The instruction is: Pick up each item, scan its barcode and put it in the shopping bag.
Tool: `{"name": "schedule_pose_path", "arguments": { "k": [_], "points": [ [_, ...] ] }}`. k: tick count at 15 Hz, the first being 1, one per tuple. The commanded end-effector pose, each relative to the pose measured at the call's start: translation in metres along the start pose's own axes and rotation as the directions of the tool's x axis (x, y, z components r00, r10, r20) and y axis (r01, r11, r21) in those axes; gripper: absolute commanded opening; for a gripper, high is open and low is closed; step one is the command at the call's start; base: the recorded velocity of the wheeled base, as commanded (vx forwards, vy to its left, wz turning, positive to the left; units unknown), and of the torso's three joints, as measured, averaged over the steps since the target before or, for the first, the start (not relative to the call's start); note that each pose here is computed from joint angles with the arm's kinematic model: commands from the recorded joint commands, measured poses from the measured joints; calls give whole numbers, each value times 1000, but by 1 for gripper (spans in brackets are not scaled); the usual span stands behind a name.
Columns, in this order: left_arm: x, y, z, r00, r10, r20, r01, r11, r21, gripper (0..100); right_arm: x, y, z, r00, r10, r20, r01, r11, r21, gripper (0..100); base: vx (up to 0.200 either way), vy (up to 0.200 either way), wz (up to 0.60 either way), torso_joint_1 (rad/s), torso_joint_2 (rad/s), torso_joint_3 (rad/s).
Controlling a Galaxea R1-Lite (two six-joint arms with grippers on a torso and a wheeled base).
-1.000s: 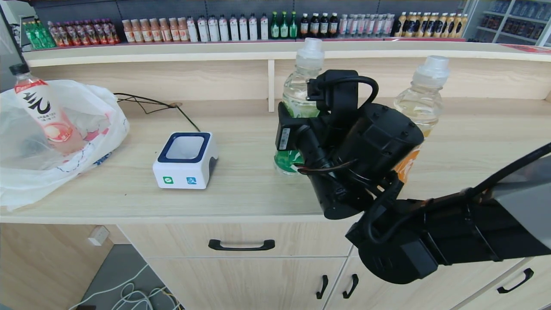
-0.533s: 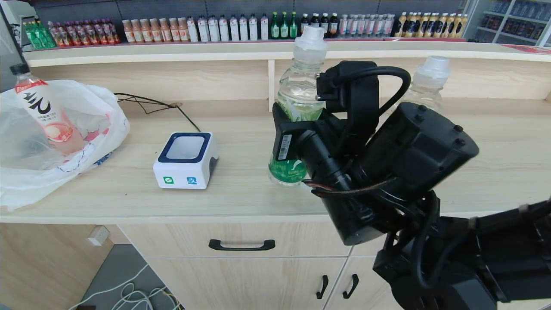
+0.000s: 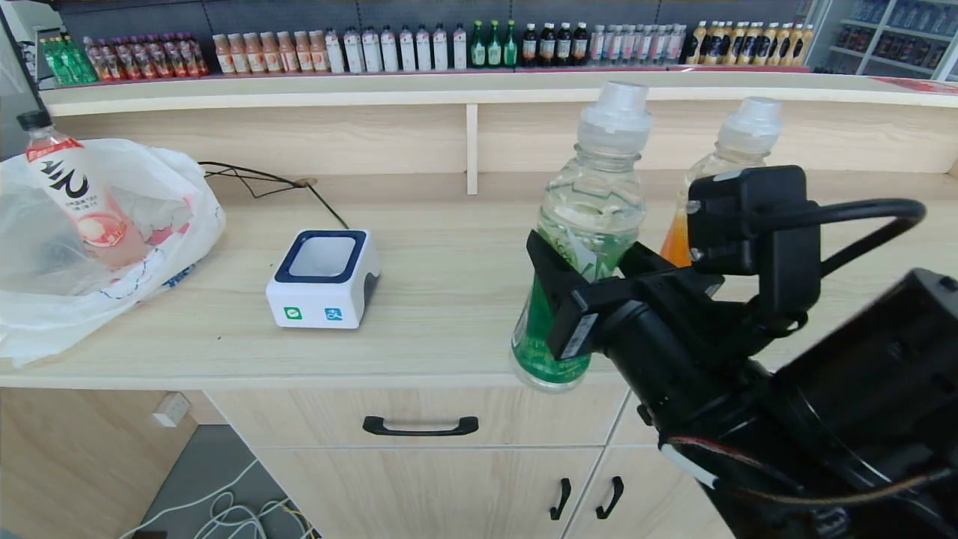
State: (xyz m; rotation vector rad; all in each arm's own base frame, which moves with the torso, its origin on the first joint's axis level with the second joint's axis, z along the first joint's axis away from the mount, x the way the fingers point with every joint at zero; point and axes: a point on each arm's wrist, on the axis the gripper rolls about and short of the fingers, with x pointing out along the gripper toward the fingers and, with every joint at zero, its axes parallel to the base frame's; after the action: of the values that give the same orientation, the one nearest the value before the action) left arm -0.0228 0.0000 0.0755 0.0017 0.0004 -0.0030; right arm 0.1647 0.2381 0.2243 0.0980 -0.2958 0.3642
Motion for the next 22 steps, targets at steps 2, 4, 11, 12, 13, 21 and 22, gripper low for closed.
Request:
{"name": "schedule_pose_path", "arguments": {
  "k": [2,4,11,12,13,21,22],
  "points": [
    [0,0,0,1000,0,0,0,1000,0,100,-36,-25,16,1000,14,5,-14,999,29,0,0,0,0,0,0,0],
    [0,0,0,1000,0,0,0,1000,0,100,-47,-33,20,1000,18,7,-19,998,65,0,0,0,0,0,0,0],
    [0,0,0,1000,1,0,-1,1000,0,100,-66,-44,19,982,187,19,-187,963,192,0,0,0,0,0,0,0],
    [0,0,0,1000,0,0,0,1000,0,100,-66,-44,21,980,199,25,-200,955,217,0,0,0,0,0,0,0],
    [0,0,0,1000,1,0,-1,1000,0,100,-67,-44,23,973,226,37,-228,939,256,0,0,0,0,0,0,0],
    [0,0,0,1000,1,0,-1,1000,0,100,-53,-78,17,864,497,79,-473,748,465,0,0,0,0,0,0,0],
    [0,0,0,1000,3,0,-3,1000,0,100,-53,-78,18,845,527,88,-496,715,493,0,0,0,0,0,0,0]
  ]
}}
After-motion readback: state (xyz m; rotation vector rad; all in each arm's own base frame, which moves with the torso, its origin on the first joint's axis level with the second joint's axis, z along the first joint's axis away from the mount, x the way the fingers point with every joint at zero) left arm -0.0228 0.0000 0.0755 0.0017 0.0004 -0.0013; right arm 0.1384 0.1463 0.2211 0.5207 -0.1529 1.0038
